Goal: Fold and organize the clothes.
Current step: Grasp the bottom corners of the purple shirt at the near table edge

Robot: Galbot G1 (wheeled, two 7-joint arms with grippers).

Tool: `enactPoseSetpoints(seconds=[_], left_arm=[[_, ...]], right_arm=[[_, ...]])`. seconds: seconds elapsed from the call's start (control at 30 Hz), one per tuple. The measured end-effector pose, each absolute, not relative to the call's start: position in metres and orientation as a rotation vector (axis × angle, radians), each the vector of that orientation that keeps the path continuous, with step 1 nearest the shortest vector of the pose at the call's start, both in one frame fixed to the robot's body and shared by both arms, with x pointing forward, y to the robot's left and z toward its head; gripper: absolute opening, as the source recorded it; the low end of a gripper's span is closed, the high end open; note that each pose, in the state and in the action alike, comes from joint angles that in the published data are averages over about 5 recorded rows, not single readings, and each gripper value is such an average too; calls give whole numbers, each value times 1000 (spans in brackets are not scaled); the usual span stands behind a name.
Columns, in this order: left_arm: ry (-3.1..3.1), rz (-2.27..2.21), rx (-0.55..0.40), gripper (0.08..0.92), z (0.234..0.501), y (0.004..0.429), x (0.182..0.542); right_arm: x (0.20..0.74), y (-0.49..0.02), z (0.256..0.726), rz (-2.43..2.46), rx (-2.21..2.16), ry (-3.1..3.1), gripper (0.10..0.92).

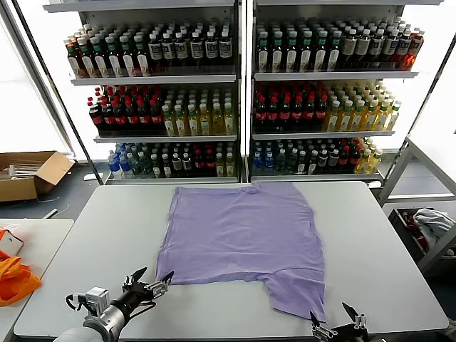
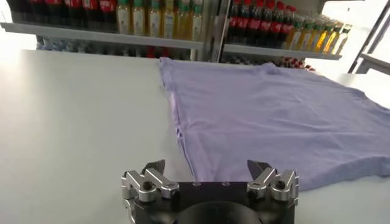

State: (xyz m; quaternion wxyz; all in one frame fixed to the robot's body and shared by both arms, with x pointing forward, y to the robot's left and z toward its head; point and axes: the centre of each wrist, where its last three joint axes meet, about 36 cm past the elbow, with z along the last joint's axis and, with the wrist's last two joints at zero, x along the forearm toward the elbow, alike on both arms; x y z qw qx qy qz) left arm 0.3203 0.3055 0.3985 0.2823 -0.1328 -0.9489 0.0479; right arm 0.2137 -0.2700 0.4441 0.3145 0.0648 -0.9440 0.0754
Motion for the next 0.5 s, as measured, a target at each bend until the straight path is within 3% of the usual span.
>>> enactPoseSetpoints(seconds=[0.23,0.5], left_arm=[[-2522,106,-359,772,389,303,320],[-2521,86,-376,541,383,297,315]], right_arm=[[217,-269,438,181,181,-2477,646],[219,-267,433,155,185,-2478,421]])
